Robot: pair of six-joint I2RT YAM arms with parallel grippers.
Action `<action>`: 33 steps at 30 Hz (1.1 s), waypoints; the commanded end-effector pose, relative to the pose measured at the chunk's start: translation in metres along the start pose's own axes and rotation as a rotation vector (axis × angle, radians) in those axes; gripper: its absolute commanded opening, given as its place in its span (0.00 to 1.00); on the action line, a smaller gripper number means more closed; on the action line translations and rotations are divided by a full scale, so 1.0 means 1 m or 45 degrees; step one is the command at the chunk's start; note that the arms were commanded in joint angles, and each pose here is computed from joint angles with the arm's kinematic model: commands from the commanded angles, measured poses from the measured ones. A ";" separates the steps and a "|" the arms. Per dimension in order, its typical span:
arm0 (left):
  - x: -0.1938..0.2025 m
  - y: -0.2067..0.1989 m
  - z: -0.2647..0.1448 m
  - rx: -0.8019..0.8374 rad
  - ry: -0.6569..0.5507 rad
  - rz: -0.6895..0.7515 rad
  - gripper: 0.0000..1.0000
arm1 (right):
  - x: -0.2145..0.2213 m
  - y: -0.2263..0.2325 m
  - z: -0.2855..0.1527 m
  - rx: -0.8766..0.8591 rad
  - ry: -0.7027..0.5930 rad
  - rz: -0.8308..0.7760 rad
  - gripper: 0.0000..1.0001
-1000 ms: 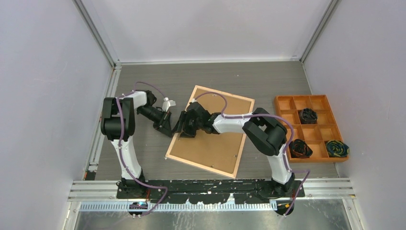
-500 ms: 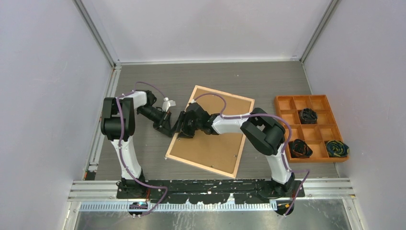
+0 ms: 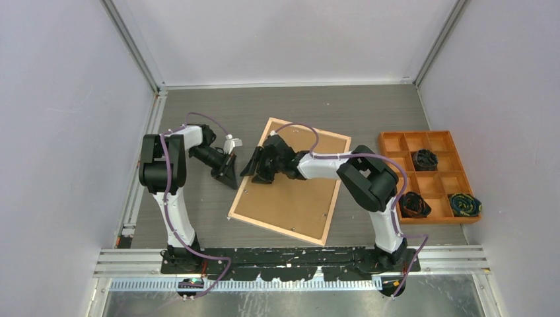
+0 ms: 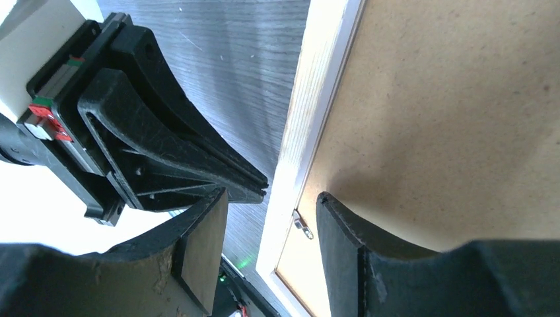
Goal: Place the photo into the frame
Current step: Install the photo frame at the center of the board.
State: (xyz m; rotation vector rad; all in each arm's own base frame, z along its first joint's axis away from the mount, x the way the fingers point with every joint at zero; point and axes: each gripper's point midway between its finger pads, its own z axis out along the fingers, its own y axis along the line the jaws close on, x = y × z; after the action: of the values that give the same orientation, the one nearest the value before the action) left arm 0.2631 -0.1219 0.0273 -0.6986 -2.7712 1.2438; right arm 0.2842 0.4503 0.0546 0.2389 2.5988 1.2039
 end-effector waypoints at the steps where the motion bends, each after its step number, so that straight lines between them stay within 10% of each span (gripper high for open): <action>1: -0.010 -0.007 -0.008 -0.010 -0.041 0.064 0.09 | 0.011 0.018 -0.009 -0.053 0.010 -0.036 0.57; 16: -0.115 -0.011 -0.030 -0.054 -0.229 0.044 0.39 | -0.118 -0.019 -0.057 0.054 -0.313 0.009 0.59; 33: -0.120 0.002 0.003 -0.118 -0.136 0.054 0.14 | -0.176 -0.044 -0.019 0.081 -0.315 0.048 0.54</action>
State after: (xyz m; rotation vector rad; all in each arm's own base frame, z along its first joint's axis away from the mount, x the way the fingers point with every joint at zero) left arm 0.3673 -0.1741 0.0359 -0.6956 -2.8918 1.2223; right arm 0.4216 0.3577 0.0510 0.4502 2.4763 1.0005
